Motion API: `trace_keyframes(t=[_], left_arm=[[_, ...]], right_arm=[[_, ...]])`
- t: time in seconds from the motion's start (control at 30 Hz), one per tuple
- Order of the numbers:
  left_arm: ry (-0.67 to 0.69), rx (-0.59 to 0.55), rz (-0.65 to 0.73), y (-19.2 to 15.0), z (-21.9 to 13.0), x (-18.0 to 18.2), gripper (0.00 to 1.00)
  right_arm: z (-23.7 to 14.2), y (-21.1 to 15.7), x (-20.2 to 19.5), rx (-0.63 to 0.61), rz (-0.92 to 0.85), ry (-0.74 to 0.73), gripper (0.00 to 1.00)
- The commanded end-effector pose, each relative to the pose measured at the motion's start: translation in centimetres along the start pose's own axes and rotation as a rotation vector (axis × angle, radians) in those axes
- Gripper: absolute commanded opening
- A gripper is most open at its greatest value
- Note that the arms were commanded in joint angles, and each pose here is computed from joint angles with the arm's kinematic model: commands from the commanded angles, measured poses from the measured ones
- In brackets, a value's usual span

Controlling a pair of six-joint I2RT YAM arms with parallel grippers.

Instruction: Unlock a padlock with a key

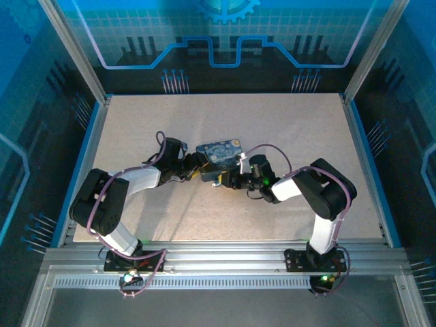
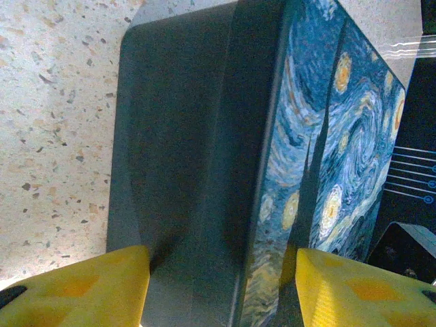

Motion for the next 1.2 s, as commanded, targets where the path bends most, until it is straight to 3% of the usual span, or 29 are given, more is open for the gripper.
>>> trace_keyframes(t=[0.0, 0.53, 1.17], left_arm=[[0.039, 0.044, -0.031, -1.1, 0.5, 1.4, 0.58], [0.046, 0.033, -0.036, -1.3, 0.2, 1.5, 0.58], [0.062, 0.026, -0.044, -1.9, -0.1, 2.1, 0.58]], right_arm=[[-0.4, 0.3, 1.0, -0.010, -0.047, 0.052, 0.30], [-0.8, 0.3, 0.1, -0.032, -0.019, 0.018, 0.06], [-2.2, 0.3, -1.0, -0.076, 0.039, -0.001, 0.01]])
Point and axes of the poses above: each hand's point on the last joint's axis, 136 mm out from that joint toward the fingers, its own z axis out along the fingers, its own x axis along the line the jaws close on, y = z × x, the point moved 8 cm from there along -z, back along the fingers, and after that the axes turned 11 degrees about z, right-handed, at the moved point
